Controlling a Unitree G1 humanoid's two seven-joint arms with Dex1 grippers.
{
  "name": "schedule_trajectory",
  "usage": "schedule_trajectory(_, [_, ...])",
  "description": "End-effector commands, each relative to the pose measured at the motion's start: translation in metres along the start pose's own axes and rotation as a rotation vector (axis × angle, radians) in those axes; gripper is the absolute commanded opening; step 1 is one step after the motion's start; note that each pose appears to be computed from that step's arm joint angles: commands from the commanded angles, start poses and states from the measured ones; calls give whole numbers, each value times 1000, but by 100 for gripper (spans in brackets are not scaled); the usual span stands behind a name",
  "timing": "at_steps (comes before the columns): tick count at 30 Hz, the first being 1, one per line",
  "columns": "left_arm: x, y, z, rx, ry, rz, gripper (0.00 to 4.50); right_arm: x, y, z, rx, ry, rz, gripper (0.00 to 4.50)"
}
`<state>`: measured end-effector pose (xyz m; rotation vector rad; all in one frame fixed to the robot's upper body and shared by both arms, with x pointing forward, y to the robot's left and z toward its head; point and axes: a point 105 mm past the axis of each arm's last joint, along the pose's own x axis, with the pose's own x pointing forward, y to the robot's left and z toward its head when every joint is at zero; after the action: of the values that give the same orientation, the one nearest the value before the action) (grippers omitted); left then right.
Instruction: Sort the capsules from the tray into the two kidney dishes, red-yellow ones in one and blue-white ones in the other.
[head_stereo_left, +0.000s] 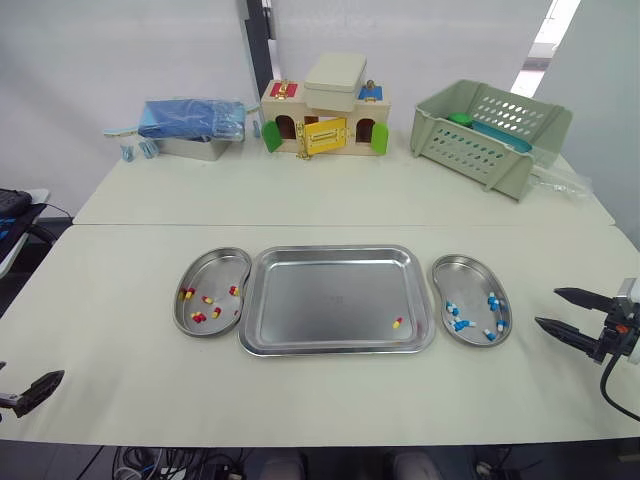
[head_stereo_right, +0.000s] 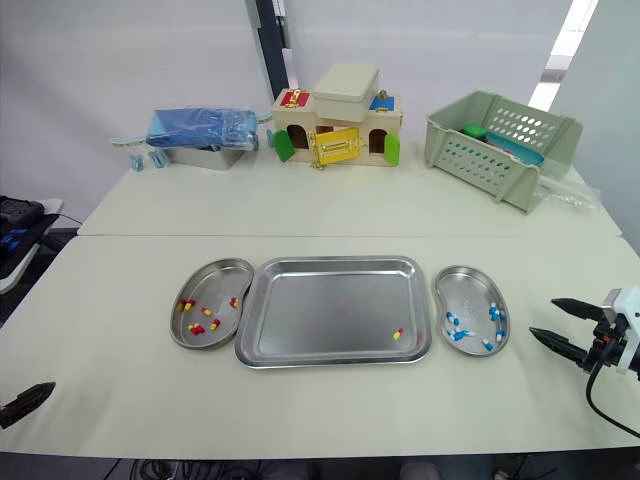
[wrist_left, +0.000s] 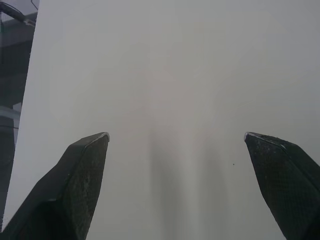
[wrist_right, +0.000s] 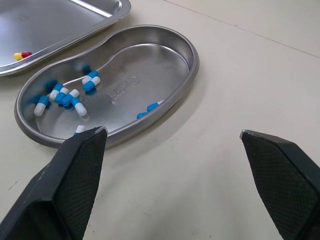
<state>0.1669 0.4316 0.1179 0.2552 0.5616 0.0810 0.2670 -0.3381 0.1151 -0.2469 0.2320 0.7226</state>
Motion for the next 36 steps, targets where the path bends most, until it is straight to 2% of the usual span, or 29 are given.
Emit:
schedule_trajectory(1, [-3,2,14,29,-45,11,448,-9,-3,10,-46,-4,-9,450])
schedule_trajectory(5, [2,-11,28,73,-74,-44,448,-9,6,10,-44,-10,13,450])
schedule_trajectory(10, [13,-56,64,154,-166,-215,448,-4,40,11,-17,-43,107,450])
schedule_trajectory(14, [20,-98,92,230,-233,-369,448,1,73,14,12,-70,177,450])
schedule_trajectory(19, [27,-179,128,357,-343,-648,448,12,119,15,69,-100,252,450])
schedule_trajectory(21, [30,-204,136,398,-366,-731,448,16,129,15,80,-116,252,450])
schedule_trajectory(26, [34,-290,158,520,-439,-1017,448,26,155,19,108,-189,207,450])
schedule_trajectory(36, [59,-362,168,630,-426,-1150,448,35,196,14,92,-267,139,450])
